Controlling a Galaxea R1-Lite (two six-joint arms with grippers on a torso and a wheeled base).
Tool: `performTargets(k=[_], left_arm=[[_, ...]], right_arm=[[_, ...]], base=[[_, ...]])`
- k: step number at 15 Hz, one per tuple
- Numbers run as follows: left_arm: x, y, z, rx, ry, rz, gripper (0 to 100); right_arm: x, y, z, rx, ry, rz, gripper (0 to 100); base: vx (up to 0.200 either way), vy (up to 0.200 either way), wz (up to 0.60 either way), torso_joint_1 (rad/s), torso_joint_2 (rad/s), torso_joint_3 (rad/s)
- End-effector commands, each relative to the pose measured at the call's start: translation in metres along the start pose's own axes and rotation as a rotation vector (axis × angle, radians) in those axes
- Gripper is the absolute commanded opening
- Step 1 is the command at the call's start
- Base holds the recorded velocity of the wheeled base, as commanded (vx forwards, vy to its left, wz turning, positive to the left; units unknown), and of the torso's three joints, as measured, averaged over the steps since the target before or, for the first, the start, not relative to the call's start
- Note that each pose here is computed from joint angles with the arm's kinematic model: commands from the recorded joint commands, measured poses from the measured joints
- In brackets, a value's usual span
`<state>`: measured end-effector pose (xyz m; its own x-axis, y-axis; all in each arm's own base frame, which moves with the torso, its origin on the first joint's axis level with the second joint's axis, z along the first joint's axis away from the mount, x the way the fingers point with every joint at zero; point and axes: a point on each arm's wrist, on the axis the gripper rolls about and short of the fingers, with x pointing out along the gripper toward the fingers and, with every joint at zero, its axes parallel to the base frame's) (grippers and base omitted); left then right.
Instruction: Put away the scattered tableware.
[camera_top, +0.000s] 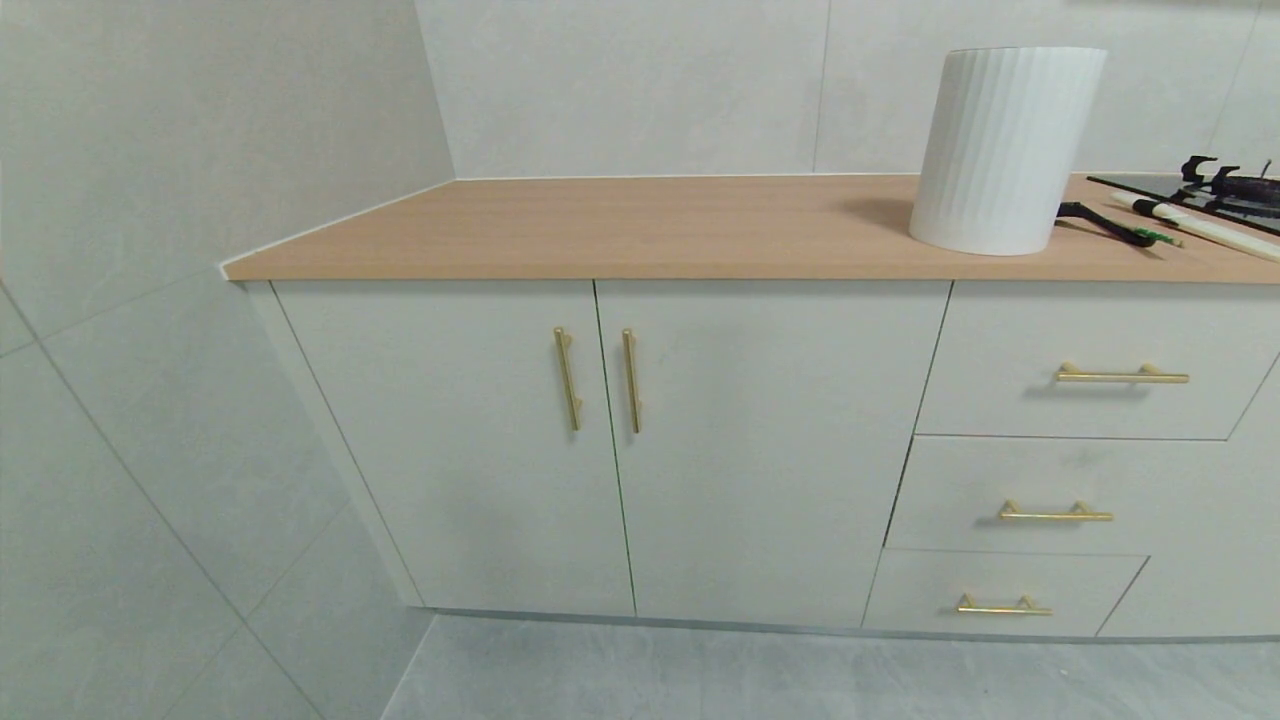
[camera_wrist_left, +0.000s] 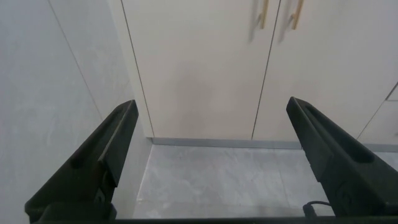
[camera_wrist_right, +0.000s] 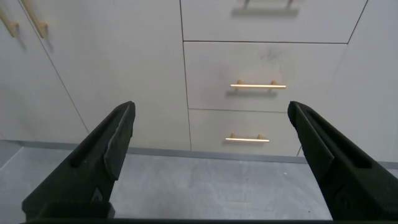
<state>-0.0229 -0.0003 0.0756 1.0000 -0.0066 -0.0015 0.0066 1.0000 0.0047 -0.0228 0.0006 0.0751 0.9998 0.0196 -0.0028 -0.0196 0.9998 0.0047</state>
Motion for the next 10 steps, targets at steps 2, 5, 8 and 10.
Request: performTargets(k=[2, 5, 8, 10], left_arm=[[0.0, 0.0, 0.0, 0.0, 0.0, 0.0, 100], [0.0001, 0.0, 0.0, -0.002, 0.002, 0.0, 100], [0.0001, 0.0, 0.0, -0.002, 0.002, 0.0, 100], [0.0001, 0.0, 0.0, -0.003, 0.002, 0.0, 100]], right_arm=[[0.0001, 0.0, 0.0001, 0.001, 0.002, 0.0, 100], [0.0001, 0.0, 0.0001, 0.001, 0.002, 0.0, 100], [0.0001, 0.0, 0.0001, 0.003, 0.002, 0.0, 100], [0.0001, 0.0, 0.0001, 0.003, 0.002, 0.0, 100]], base=[[0.0, -0.2, 0.0, 0.002, 0.0, 0.0], [0.0, -0.2, 0.0, 0.007, 0.0, 0.002], [0.0, -0.2, 0.0, 0.001, 0.0, -0.001], [0.0, -0.1, 0.0, 0.004, 0.0, 0.004]])
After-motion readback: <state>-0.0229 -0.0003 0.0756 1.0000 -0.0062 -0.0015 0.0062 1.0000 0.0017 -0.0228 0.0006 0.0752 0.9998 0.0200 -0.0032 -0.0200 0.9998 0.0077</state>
